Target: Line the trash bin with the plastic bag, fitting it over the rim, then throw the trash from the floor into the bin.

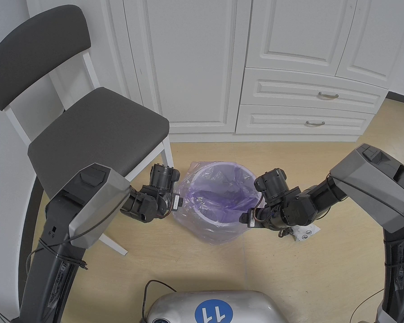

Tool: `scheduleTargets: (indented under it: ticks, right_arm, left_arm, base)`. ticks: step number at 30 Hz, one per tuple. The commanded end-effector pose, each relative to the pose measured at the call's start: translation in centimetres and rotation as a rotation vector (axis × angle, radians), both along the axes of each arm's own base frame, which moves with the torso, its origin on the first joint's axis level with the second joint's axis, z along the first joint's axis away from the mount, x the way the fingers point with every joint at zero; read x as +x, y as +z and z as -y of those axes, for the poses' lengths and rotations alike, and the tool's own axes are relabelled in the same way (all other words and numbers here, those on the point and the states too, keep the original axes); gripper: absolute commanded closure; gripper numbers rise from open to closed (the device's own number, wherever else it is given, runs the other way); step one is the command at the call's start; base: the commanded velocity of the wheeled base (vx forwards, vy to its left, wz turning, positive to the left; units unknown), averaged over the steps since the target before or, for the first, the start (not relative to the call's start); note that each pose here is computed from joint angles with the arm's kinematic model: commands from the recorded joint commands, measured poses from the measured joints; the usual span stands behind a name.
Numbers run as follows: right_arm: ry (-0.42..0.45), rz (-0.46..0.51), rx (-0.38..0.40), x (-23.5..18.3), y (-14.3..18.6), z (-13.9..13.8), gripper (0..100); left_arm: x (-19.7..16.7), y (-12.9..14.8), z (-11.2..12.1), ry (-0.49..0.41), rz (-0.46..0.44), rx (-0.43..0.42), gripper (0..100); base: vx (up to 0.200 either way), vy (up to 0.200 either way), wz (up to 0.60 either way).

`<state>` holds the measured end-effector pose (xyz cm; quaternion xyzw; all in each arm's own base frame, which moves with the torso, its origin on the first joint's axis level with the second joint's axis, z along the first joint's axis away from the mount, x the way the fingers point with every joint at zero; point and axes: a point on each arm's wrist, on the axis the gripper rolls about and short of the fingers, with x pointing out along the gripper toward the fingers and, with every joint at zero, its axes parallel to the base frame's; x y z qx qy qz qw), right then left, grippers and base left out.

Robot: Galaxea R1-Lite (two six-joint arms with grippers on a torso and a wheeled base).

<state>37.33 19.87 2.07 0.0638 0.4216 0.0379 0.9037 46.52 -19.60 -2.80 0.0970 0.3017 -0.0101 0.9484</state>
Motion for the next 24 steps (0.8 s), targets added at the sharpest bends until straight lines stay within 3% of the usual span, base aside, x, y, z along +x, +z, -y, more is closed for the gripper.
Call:
scheduleTargets:
  ticks: [1,5,12,24]
  right_arm:
    - [-0.059,0.043,0.016,2.0,1.1,2.2,0]
    - [-0.106,0.052,0.028,4.1,0.4,4.0,0]
    - [-0.161,0.050,0.032,6.2,-0.7,6.3,0]
    - [-0.200,0.063,0.039,7.4,-0.7,8.2,0]
  left_arm:
    - [1.2,-4.1,0.2,0.002,-0.042,0.018,0]
    - [2.4,-5.4,0.5,0.014,-0.053,0.011,0]
    - [2.7,-4.9,1.2,0.047,-0.027,-0.063,0]
    - [1.6,-5.7,4.1,-0.029,-0.040,-0.080,0]
  base:
    - [0.000,0.000,0.00]
    - [0.000,0.000,0.00]
    - [0.000,0.000,0.00]
    - [0.000,0.000,0.00]
